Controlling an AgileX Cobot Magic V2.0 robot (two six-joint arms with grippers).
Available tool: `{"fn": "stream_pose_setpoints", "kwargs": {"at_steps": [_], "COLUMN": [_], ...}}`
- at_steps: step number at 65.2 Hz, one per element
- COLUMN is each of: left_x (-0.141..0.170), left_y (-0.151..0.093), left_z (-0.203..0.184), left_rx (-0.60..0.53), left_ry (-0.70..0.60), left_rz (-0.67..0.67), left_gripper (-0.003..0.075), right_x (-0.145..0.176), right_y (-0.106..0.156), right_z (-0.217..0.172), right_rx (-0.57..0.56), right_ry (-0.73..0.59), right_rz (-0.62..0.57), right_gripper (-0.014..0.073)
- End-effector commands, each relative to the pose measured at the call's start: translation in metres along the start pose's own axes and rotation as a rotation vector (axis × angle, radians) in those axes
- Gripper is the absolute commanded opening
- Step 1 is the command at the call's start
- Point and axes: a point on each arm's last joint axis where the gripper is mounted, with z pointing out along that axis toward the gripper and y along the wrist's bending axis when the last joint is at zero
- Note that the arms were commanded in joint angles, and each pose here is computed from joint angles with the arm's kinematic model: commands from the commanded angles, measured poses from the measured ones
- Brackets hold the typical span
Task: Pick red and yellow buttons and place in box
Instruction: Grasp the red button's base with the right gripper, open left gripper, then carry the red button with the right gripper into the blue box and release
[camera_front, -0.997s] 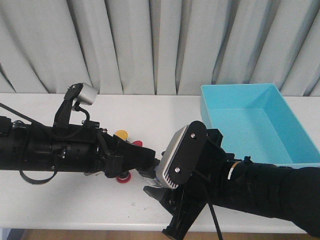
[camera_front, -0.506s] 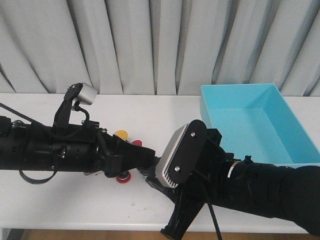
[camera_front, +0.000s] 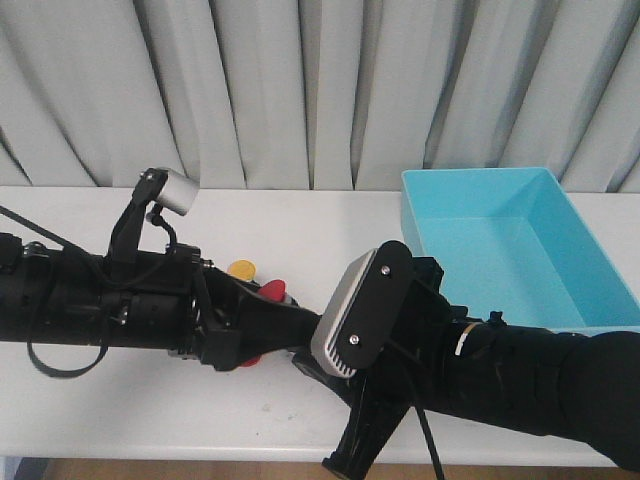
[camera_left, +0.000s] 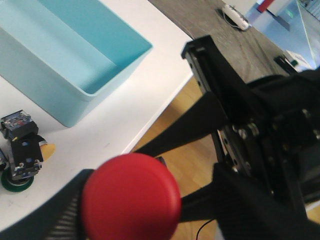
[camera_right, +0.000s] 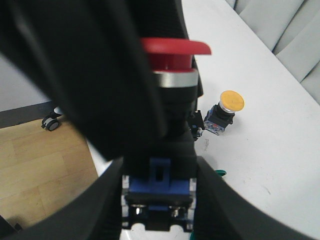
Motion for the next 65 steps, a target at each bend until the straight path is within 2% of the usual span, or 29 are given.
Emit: {"fn": "stream_pose_setpoints", "kwargs": {"at_steps": [1, 16, 26, 37, 48, 57, 65], "left_x": [-0.009, -0.003, -0.001, 0.002, 0.009, 0.009, 0.008], "left_y": [-0.012, -0.006, -0.003, 0.009, 0.027, 0.037, 0.042], "left_z": [-0.006, -0.011, -0.024, -0.035, -0.047, -0.057, -0.062], "left_rx": [0.036, -0.076, -0.226, -0.419, -0.622, -0.772, -0.861], "left_ry": [-0.033, 0.053, 0.105, 0.182, 0.333, 0.356, 0.342], "left_rz": [0.041, 0.19, 0.365, 0.423, 0.457, 0.4, 0.348], "left_gripper": [0.058, 0.0591, 0.0591, 0.0591, 0.0591, 0.0588, 0.0586], "right_x": [-0.015, -0.01, 0.004, 0.026, 0.049, 0.075, 0.092], "right_y": [-0.008, -0.017, -0.039, -0.087, -0.141, -0.179, -0.205], "right_z": [-0.008, -0.011, -0.02, -0.04, -0.064, -0.07, -0.056], "right_rx": [0.065, 0.075, 0.099, 0.198, 0.345, 0.475, 0.52], "right_ry": [-0.073, -0.052, 0.007, 0.097, 0.282, 0.478, 0.612], "right_rz": [0.0, 0.016, 0.133, 0.372, 0.566, 0.727, 0.791], "right_gripper": [0.023, 0.023, 0.0232, 0.0235, 0.0238, 0.0241, 0.0244]}}
